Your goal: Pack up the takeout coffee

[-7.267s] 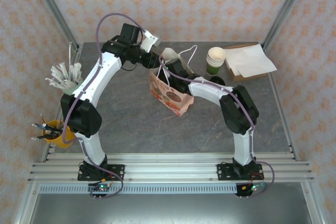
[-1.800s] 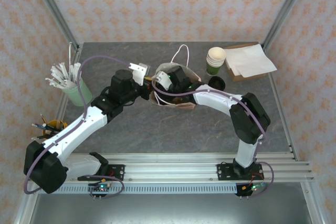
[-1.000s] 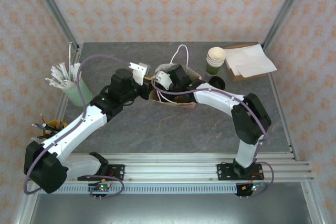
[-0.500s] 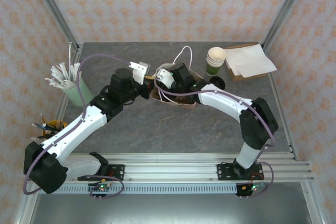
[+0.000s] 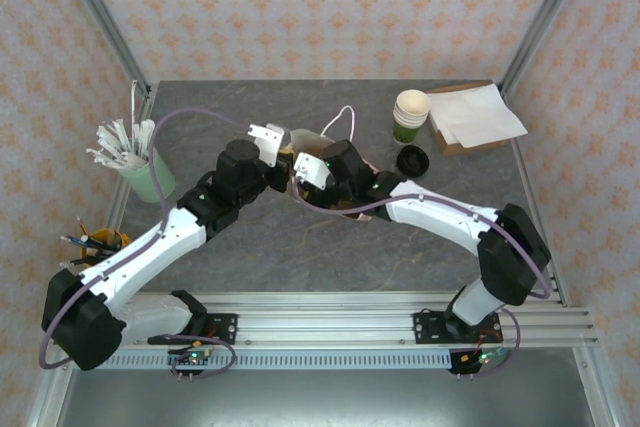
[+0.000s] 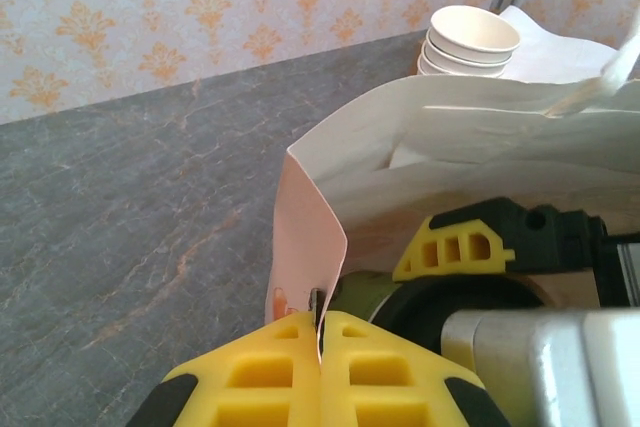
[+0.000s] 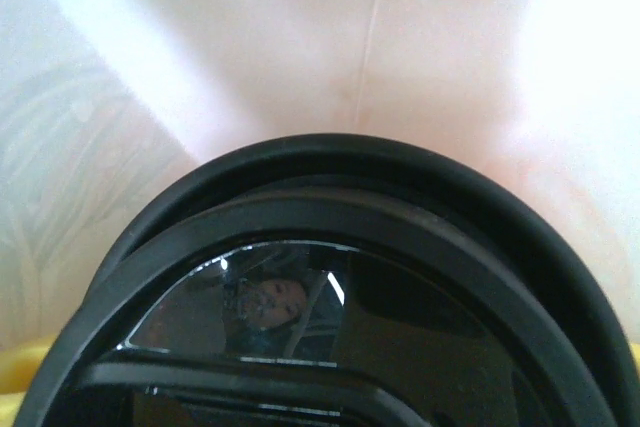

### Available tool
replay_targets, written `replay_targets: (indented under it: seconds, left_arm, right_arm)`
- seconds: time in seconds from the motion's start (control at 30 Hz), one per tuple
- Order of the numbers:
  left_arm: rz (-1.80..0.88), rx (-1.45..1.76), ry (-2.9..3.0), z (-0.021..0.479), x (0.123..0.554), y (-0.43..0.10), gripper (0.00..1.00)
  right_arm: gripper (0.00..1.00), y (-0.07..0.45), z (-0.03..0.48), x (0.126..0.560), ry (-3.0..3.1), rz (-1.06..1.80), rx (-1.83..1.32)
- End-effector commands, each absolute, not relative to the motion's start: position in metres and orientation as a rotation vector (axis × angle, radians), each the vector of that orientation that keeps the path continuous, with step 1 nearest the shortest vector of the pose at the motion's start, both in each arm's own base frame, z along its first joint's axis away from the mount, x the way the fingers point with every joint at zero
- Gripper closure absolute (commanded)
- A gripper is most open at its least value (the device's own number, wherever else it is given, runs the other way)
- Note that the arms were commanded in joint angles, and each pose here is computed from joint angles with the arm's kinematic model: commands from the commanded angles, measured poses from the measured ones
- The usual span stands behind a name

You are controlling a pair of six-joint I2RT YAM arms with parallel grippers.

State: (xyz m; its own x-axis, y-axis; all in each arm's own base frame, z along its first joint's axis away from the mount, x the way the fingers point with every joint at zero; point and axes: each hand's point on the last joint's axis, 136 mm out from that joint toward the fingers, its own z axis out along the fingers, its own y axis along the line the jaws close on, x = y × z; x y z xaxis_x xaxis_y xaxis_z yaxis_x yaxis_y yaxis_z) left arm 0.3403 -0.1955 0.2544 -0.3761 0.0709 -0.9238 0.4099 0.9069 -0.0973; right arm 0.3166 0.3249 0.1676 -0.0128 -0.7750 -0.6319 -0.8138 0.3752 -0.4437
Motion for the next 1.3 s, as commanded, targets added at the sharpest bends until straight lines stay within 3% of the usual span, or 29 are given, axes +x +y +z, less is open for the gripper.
replay_targets:
  seconds: [0.0,0.13,0.3,0.57,0.7,0.87,0.97,1.27]
  left_arm:
    - [-0.367,0.263,1.881,0.266,0.342,-0.187,1.00]
    - [-0.393,0.326,1.900,0.262,0.335,-0.195,1.00]
    - [-0.392,0.327,1.907,0.259,0.331,-0.199,1.00]
    - [-0.387,0.304,1.921,0.259,0.325,-0.192,1.00]
    - [-0.413,0.286,1.915,0.262,0.323,-0.194,1.00]
    - [-0.259,0.464,1.913,0.258,0.301,-0.200,1.00]
    - [-0.224,0.506,1.918,0.252,0.289,-0.203,1.00]
    - [-0.219,0.509,1.992,0.213,0.265,-0.199,1.00]
  right_arm:
    - [0.44,0.315,0.164,0.312,1.803,0.004,-1.393]
    - [0.44,0.310,0.174,0.319,1.824,-0.003,-1.279]
    - [0.42,0.313,0.150,0.296,1.771,-0.055,-1.536]
    - [0.44,0.313,0.130,0.260,1.840,0.072,-1.633]
    - [0.44,0.315,0.145,0.279,1.884,0.047,-1.442]
    - [0.44,0.309,0.203,0.324,1.820,-0.095,-1.061]
    - [0.44,0.307,0.222,0.330,1.750,-0.212,-1.022]
    - [0.44,0.303,0.175,0.294,1.820,-0.278,-1.140]
